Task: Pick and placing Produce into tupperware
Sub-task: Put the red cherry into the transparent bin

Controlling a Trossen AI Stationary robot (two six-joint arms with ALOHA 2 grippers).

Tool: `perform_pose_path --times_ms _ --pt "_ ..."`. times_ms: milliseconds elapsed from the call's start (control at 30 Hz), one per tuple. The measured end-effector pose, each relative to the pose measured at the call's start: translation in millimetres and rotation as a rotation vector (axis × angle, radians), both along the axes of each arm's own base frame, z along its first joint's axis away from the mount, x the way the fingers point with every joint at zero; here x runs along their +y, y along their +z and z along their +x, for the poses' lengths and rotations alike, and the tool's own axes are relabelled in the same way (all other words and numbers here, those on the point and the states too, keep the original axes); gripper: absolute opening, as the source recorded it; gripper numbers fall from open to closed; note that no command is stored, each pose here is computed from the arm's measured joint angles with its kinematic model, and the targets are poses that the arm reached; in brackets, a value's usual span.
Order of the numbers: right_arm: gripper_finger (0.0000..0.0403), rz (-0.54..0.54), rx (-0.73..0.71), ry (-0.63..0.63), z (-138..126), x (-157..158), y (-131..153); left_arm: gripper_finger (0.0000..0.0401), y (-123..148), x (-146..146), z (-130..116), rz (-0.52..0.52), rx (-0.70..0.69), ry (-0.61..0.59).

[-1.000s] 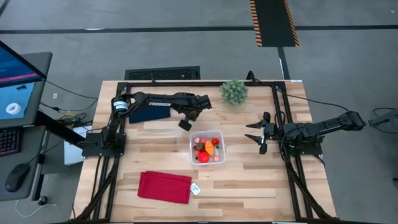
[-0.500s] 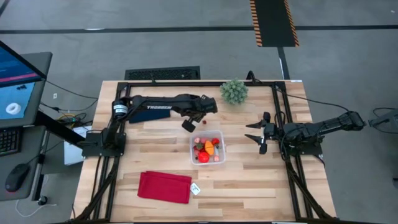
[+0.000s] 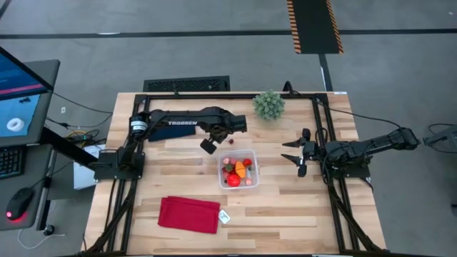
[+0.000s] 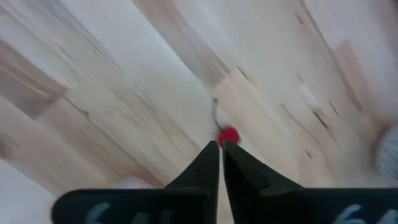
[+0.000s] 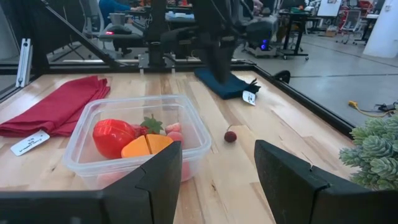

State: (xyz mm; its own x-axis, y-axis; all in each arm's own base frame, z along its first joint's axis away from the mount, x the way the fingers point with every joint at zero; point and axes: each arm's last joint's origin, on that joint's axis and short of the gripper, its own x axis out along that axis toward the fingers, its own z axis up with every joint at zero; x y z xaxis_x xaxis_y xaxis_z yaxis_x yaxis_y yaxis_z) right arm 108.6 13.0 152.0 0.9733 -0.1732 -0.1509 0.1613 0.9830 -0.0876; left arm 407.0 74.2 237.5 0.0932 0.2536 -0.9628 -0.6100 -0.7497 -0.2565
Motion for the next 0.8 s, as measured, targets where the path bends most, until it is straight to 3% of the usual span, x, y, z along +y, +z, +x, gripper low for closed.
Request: perform_pose_path --times_ms 400,600,800 --pt "0.0224 0.000 0.000 0.000 0.0 0.0 0.1 0.0150 -27.1 16.9 -4.5 -0.062 -0.009 0.013" --pt "0.0224 0.000 0.000 0.000 0.0 0.0 0.1 0.0165 -50.3 19.4 -0.1 -0.049 -0.101 0.032" --pt "0.0224 0.000 -0.001 0.000 0.0 0.0 0.1 0.0166 -51.1 24.4 -2.7 -0.043 -0.087 0.048"
